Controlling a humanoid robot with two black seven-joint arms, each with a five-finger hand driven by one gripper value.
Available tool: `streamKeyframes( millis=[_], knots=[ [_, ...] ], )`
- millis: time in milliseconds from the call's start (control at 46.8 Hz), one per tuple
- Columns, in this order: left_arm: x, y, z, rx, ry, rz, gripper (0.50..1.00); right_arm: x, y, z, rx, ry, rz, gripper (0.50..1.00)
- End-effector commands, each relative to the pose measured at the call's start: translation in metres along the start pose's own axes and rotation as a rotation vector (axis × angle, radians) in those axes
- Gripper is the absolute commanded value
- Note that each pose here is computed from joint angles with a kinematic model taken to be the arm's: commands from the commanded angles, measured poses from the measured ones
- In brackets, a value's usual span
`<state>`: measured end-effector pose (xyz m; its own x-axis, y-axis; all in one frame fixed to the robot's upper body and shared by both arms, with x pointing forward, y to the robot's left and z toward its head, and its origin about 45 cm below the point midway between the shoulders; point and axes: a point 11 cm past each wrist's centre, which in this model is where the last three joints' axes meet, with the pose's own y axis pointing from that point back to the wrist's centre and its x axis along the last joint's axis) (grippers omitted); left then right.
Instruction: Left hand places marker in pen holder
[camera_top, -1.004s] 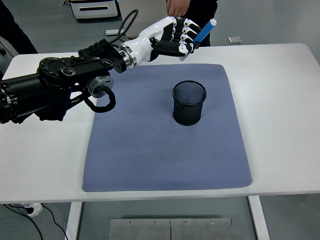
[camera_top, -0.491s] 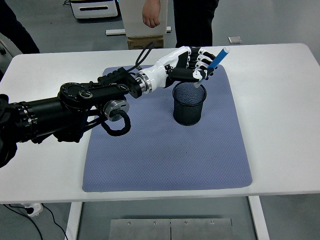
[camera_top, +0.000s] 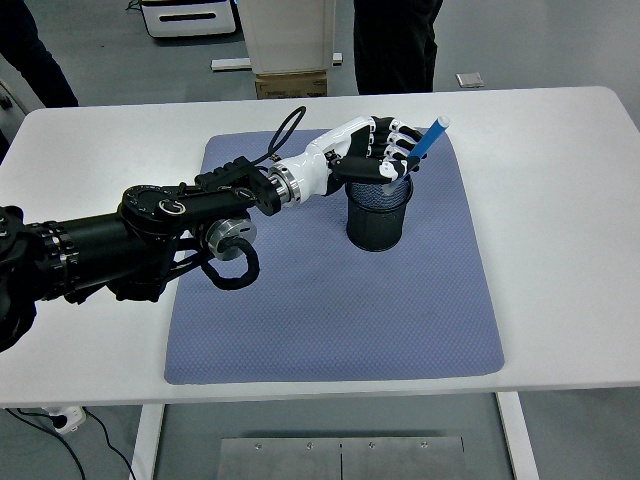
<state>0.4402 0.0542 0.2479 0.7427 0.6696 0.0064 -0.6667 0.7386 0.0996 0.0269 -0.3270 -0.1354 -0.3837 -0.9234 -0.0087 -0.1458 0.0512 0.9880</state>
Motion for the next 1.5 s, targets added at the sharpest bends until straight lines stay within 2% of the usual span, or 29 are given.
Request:
streamKeyframes(
  millis=[0,43,64,107,150,171,192,556,1047,1368,1474],
  knots=[
    [0.000,0.000,0.000,-0.002,-0.001,0.001,0.500,0.000,0.000,0.000,0.000,0.000,0.000,1.000],
    [0.000,0.000,0.000,-0.003,-0.003,0.002,0.502,0.000,0.000,0.000,0.000,0.000,0.000,1.000],
    [0.000,0.000,0.000,-0.003,-0.003,0.002,0.571,0.000,0.000,0.000,0.000,0.000,-0.001,1.000],
    [0.000,0.000,0.000,-0.003,-0.009,0.000,0.680,0.000,0.000,0.000,0.000,0.000,0.000,1.000],
    [-0.001,0.000,0.000,-0.003,-0.010,0.000,0.841,0.000,0.000,0.000,0.000,0.000,0.000,1.000],
    [-0.001,-0.001,0.001,-0.005,-0.012,-0.003,0.946,0.000,0.000,0.000,0.000,0.000,0.000,1.000],
    [-0.001,-0.001,0.001,-0.007,-0.012,-0.003,0.999,0.000,0.000,0.000,0.000,0.000,0.000,1.000],
    [0.003,-0.002,0.011,-0.019,-0.023,0.000,1.000,0.000,0.000,0.000,0.000,0.000,0.000,1.000],
    [0.034,-0.001,0.060,-0.142,0.005,0.087,1.000,0.000,0.000,0.000,0.000,0.000,0.000,1.000],
    [0.080,0.020,0.068,-0.168,0.008,0.204,1.000,0.000,0.000,0.000,0.000,0.000,0.000,1.000],
    [0.098,0.030,0.060,-0.159,0.005,0.261,1.000,0.000,0.000,0.000,0.000,0.000,0.000,1.000]
  ],
)
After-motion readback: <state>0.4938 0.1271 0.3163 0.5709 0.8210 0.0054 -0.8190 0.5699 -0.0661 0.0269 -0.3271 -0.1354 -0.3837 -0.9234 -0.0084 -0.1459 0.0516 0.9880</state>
